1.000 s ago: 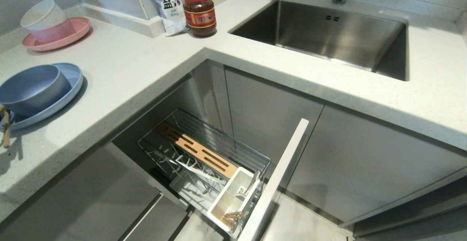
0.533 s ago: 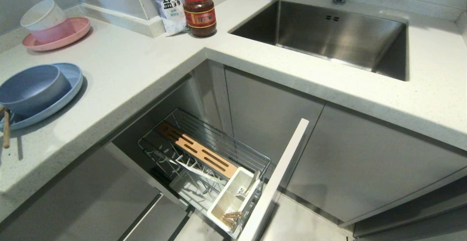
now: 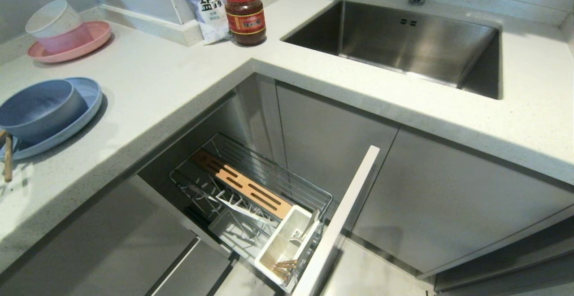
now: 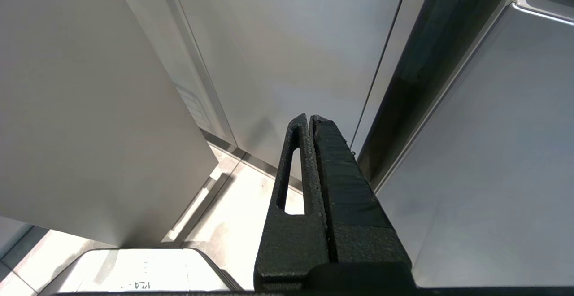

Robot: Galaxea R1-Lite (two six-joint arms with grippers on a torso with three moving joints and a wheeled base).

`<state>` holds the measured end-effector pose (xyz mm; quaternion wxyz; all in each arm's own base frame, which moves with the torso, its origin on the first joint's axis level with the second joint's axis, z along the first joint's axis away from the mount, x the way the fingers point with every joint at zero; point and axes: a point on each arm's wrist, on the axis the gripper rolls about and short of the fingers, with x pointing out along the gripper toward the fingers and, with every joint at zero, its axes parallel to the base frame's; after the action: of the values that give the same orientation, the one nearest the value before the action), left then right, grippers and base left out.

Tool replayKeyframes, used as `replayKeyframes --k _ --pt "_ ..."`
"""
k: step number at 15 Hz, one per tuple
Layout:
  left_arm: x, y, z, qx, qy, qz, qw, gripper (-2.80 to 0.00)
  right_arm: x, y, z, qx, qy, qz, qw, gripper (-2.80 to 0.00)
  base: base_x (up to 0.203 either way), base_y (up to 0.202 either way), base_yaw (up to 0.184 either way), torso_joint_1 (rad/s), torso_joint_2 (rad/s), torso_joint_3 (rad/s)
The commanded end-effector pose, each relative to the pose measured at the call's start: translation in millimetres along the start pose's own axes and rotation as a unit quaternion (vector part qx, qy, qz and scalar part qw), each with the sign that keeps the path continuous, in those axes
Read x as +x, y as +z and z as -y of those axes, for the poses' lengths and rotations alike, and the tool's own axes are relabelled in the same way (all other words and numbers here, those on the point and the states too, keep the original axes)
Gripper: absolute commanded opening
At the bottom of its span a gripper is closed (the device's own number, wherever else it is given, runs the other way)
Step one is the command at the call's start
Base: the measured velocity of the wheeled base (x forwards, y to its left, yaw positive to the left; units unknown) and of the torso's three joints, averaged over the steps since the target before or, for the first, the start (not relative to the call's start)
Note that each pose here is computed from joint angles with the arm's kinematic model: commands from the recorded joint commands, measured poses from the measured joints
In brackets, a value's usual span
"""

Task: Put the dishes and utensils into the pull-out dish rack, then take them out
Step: Take the chopsticks out of the cupboard, then close the cupboard

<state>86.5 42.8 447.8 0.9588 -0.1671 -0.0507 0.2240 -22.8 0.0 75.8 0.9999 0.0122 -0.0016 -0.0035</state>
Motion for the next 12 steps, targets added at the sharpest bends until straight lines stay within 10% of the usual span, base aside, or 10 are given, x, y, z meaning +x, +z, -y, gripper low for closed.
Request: replayKeyframes --k 1,4,12 --pt "-1.6 7.3 13.4 -0.075 -0.060 0.008 0.9954 -2.80 -0.2 -0.5 0.0 0.000 0.000 0.001 1.000 -2.80 0.000 0.000 0.000 0.000 0.00 0.000" --pt "0.4 3.8 27.0 -0.162 -0.116 -0.015 0.9798 -2.80 -0.2 -0.5 0.0 0.000 0.000 0.001 1.000 -2.80 0.000 0.000 0.000 0.000 0.00 0.000" --pt "-73.2 7.9 8.3 -0.122 -0.144 0.042 0.9812 -2.80 -0.2 -0.5 0.0 0.000 0.000 0.001 1.000 -2.80 0.000 0.000 0.000 0.000 0.00 0.000"
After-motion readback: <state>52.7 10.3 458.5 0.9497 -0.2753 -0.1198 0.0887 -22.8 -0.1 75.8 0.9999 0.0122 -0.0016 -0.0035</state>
